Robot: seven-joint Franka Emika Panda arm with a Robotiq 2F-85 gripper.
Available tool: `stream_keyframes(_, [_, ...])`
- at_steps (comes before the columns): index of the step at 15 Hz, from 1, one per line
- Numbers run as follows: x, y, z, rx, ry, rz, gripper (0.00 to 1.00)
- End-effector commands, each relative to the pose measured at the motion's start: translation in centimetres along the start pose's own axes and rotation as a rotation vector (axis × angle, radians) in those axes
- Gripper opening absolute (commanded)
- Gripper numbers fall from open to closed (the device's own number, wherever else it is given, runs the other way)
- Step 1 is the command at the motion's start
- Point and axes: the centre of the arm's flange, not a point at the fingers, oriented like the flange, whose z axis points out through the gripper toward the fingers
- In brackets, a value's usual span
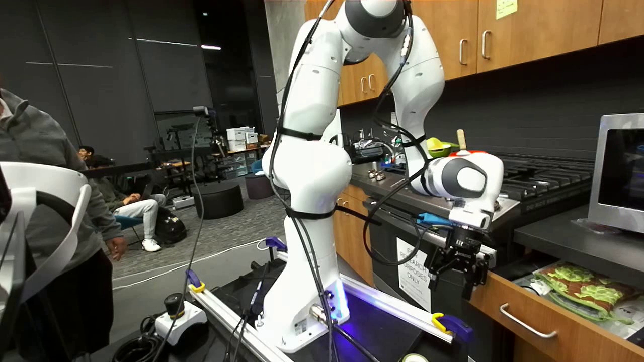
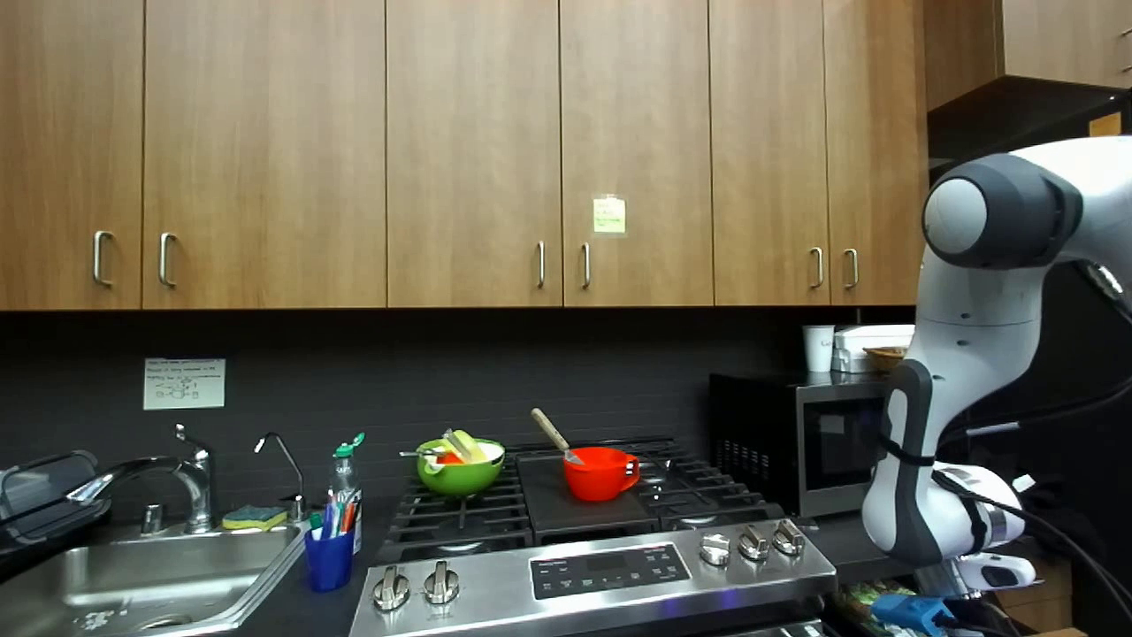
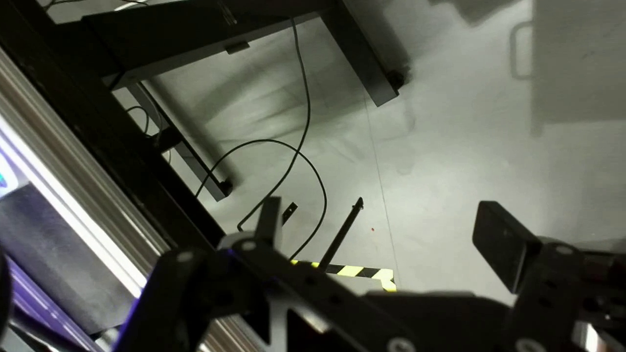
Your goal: Close the top drawer of the kitchen unit
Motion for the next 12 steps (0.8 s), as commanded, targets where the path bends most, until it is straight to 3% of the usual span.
stream_keyframes(1, [-0.6, 1.3, -1.4, 0.134, 0.034, 0.007, 1.0])
stream_keyframes(8, [-6.8, 2.9, -5.1, 0.408, -0.062, -0.154, 1.0])
stream_keyframes(12, [-9.4, 3.7, -6.4, 0.464, -0.106, -0.227, 1.0])
